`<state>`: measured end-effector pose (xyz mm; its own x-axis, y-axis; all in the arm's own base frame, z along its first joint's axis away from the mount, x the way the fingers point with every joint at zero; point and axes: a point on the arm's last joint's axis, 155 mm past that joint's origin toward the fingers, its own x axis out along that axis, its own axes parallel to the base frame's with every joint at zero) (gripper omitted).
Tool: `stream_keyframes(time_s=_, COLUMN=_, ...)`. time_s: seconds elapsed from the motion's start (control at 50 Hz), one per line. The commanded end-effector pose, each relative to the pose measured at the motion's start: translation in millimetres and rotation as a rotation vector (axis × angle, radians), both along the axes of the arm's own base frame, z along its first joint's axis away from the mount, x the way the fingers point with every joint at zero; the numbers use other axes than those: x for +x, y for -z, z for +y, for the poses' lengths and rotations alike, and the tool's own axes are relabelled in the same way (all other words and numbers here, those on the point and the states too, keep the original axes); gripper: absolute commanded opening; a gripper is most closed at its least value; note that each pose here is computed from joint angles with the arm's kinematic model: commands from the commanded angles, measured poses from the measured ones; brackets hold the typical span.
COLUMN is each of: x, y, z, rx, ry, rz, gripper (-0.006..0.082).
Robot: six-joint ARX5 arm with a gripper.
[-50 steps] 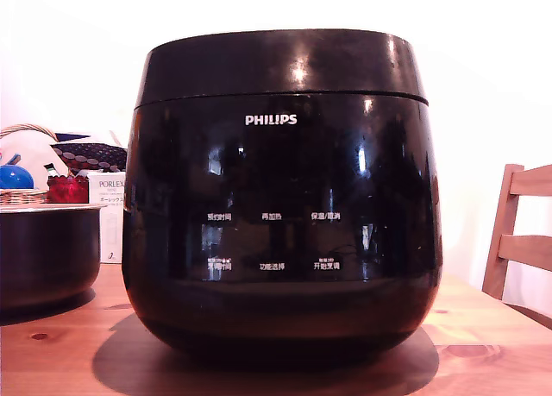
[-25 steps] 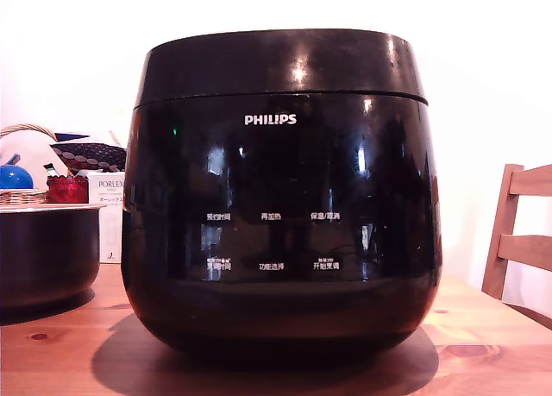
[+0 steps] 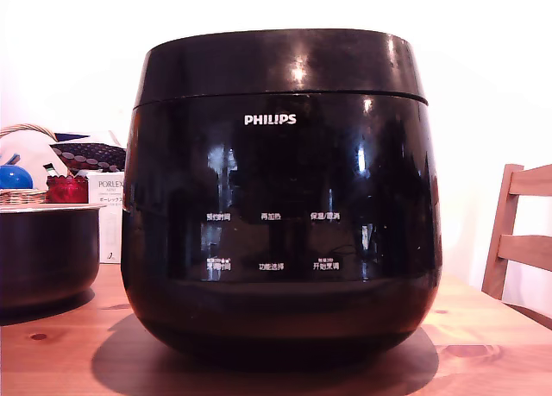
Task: Open the rice cooker by pressing the large metal button on the top of its lid with medium force
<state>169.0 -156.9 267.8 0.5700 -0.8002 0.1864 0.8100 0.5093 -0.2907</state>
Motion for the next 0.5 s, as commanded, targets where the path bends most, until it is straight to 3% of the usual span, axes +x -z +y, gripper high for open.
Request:
stream_keyframes(time_s=0.0, x=4, y=10, z=-7, rx=0.016, ry=0.033, rz=0.043, gripper=-0.0019)
stream_keyframes(time_s=0.14, x=8, y=17, z=-23, rx=0.055, ry=0.097, rz=0.038, gripper=-0.0019)
stream_keyframes(time_s=0.4, x=20, y=-4, z=-54, rx=0.109, ry=0.128, rz=-0.035, gripper=-0.0019)
stream_keyframes(time_s=0.48, x=26, y=-8, z=-66, rx=0.176, ry=0.112, rz=-0.113, gripper=-0.0019)
